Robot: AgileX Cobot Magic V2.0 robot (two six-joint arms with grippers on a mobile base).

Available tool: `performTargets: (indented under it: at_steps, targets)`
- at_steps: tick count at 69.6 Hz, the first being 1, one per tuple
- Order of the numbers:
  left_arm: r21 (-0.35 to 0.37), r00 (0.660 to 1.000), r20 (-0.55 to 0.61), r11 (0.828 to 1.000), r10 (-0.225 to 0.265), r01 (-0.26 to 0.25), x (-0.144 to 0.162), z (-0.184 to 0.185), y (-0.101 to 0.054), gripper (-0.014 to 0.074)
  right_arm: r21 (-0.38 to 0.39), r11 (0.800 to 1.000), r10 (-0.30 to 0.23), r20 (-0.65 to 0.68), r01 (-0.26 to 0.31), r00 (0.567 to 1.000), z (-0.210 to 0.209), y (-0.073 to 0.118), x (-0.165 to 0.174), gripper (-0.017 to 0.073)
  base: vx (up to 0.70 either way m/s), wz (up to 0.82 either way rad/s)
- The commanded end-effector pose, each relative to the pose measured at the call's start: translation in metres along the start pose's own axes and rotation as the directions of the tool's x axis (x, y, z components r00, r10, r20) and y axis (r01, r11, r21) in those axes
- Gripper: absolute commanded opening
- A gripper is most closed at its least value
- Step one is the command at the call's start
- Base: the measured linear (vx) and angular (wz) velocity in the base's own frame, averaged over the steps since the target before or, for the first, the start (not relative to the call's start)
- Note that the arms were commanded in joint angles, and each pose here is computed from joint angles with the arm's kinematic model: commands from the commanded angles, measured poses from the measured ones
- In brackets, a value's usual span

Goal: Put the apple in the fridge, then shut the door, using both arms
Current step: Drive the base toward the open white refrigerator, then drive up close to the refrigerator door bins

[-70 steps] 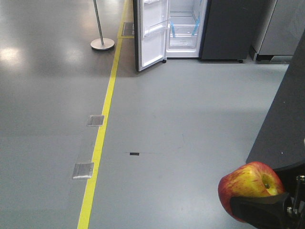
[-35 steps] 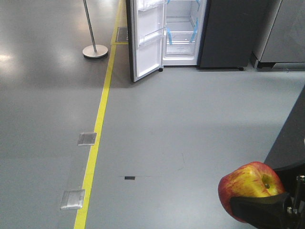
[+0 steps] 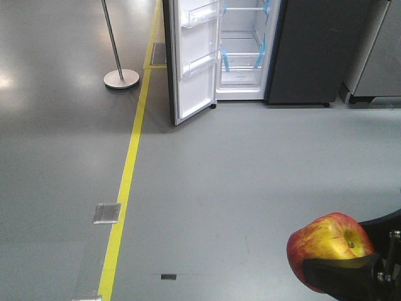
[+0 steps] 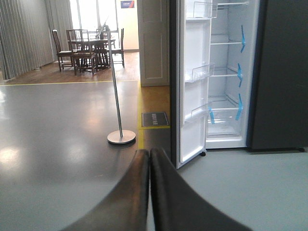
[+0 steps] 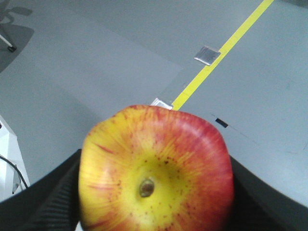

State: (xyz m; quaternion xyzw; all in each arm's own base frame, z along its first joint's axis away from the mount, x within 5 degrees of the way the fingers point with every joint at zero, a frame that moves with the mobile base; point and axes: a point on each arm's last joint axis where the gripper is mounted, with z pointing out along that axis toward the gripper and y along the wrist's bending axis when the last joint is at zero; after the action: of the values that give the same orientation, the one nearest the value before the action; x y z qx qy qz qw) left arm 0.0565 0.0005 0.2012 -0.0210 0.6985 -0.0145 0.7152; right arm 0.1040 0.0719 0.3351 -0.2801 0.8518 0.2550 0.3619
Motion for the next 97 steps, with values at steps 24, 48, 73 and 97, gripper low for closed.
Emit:
performTargets:
  at_steps: [24, 48, 73, 97]
  targets:
    - [0.004, 0.997, 0.073, 1.0, -0.008, 0.008, -0.003, -0.0008, -0.0001, -0.0006, 0.0, 1.0, 0.006, 0.083, -0.007, 0.997, -0.0062, 0.0026, -0.0113, 0.0317, 0.41, 0.01]
    - [0.004, 0.997, 0.073, 1.0, -0.008, 0.008, -0.003, -0.0008, -0.0001, -0.0006, 0.0, 1.0, 0.006, 0.083, -0.007, 0.997, -0.0062, 0.0026, -0.0113, 0.0317, 0.41, -0.01]
    - [0.004, 0.997, 0.073, 1.0, -0.008, 0.008, -0.003, -0.0008, -0.0001, -0.0006, 0.0, 1.0, 0.006, 0.083, -0.007, 0.997, -0.0062, 0.0026, -0.0113, 0.0317, 0.39, 0.03]
    - [0.004, 0.997, 0.073, 1.0, -0.008, 0.008, -0.003, -0.0008, -0.0001, -0.0006, 0.0, 1.0, 0.006, 0.083, -0.007, 0.997, -0.0062, 0.0026, -0.0113, 0.0317, 0.36, 0.05]
